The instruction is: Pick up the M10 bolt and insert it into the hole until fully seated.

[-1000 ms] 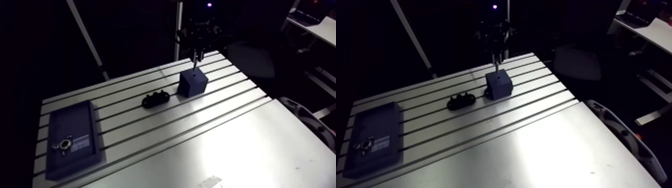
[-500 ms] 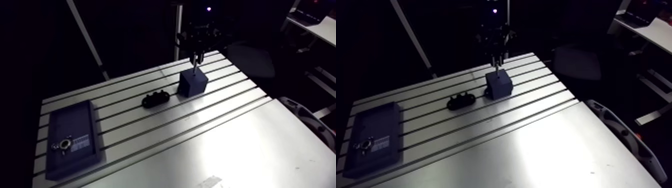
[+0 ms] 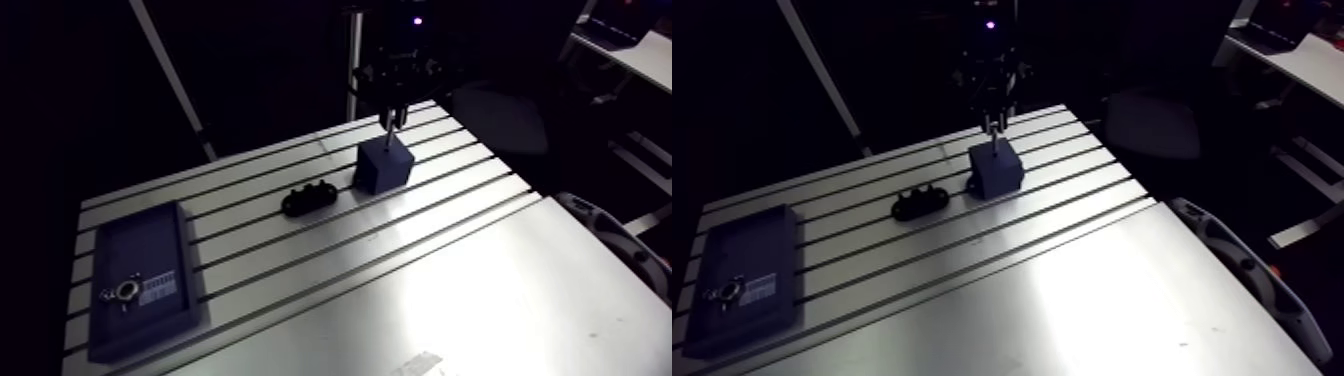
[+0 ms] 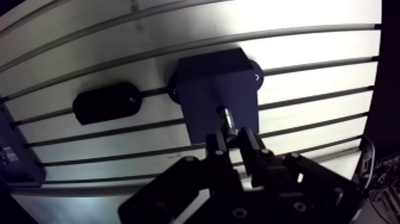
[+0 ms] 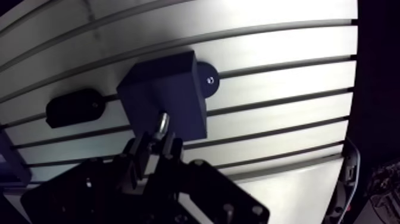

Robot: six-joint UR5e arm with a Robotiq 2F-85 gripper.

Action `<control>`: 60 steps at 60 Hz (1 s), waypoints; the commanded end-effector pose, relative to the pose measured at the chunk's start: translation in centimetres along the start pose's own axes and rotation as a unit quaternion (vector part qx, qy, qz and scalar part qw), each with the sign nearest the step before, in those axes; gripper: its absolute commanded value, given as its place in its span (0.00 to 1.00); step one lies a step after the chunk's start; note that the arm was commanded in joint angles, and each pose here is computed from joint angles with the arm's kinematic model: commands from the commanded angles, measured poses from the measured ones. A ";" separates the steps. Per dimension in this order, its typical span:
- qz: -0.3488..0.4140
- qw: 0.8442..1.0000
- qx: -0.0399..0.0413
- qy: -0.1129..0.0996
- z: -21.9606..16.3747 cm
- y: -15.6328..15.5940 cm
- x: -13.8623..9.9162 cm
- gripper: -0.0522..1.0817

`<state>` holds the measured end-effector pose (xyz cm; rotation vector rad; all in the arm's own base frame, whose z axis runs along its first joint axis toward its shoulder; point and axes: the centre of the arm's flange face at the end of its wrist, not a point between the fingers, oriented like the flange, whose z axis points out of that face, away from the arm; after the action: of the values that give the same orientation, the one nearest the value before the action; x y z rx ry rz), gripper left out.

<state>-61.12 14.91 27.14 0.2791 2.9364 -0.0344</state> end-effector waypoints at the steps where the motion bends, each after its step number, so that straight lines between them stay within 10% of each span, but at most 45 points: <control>1: -0.001 1.000 0.001 -0.004 0.5 0.1 0.2 1.00; 60: -0.003 1.000 0.002 -0.007 0.8 -0.2 0.3 1.00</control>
<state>-61.36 14.73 26.43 0.2687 2.9267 -0.0399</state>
